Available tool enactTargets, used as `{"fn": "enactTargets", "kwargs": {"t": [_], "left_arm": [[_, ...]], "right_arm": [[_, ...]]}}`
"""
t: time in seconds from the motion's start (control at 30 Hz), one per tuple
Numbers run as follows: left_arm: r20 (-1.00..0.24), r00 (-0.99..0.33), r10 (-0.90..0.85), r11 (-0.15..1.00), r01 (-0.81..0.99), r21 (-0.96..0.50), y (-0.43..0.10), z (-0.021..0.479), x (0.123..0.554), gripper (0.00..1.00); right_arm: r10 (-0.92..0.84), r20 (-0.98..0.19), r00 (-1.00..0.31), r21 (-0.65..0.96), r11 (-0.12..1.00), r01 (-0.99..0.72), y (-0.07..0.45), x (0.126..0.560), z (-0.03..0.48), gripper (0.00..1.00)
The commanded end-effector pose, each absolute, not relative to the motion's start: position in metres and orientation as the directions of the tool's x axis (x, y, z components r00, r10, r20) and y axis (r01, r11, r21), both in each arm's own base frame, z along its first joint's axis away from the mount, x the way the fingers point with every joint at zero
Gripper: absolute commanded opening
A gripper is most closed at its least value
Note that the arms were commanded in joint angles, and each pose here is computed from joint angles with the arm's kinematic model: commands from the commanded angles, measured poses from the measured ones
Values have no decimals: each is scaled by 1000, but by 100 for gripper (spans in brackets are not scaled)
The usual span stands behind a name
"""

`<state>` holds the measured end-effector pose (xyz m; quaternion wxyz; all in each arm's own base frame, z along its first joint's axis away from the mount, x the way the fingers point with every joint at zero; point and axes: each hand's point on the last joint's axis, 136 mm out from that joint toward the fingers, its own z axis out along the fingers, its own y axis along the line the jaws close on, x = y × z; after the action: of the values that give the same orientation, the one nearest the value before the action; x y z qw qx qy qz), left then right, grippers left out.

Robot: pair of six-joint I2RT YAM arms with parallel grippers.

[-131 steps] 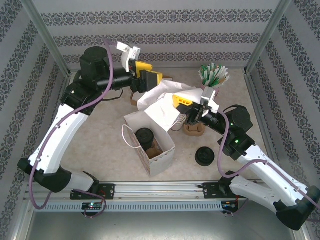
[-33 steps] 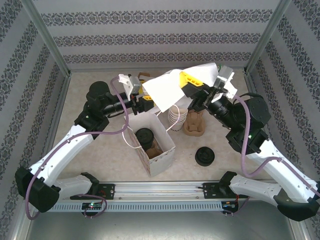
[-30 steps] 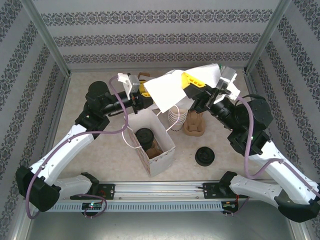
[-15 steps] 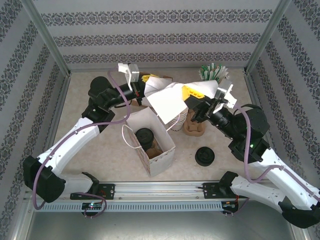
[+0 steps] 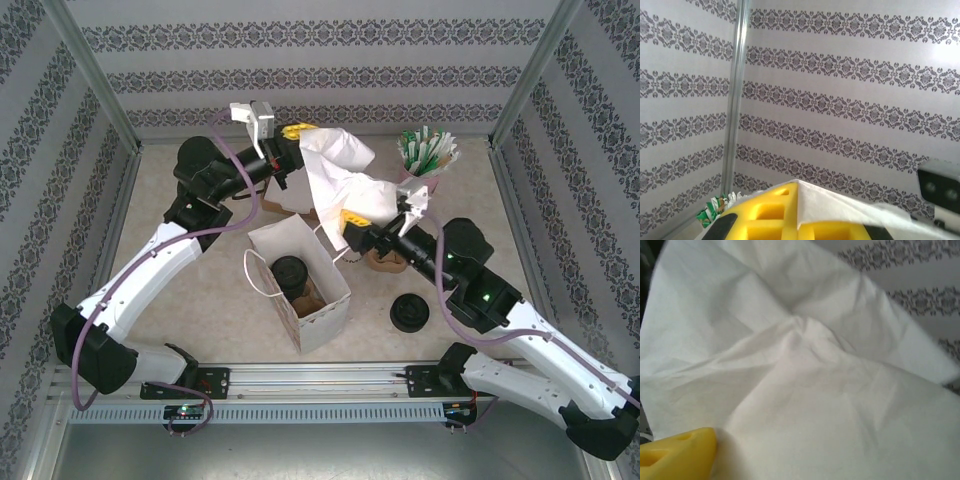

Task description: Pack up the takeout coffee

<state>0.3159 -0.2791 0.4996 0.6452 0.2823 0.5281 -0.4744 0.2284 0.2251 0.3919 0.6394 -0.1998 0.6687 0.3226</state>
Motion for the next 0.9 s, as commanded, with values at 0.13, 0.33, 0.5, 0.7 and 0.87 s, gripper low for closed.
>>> {"fn": "enactTargets", "kwargs": {"t": [0.13,0.33,0.5,0.7,0.87], "left_arm": [[-941,89,-327,492,866,-89,-251,533,320,0],[-955,99,-280,464,885,-44,-254,530,313,0],[-959,142,-245,541,841,-14,-241,532,312,0],[-944,72,-322,390,919,-63,-250,544,287,0],[-927,-33,-374,214,969,-121,-260,544,262,0]], "right_arm": [[-1,-996,-92,50,831,-553,195,236,375,98],[-87,-996,17,-82,819,-567,187,226,402,98],[-174,-974,146,-227,786,-575,183,215,426,98],[-250,-933,258,-357,728,-586,209,225,443,98],[-250,-911,327,-398,737,-546,233,247,460,98]]}}
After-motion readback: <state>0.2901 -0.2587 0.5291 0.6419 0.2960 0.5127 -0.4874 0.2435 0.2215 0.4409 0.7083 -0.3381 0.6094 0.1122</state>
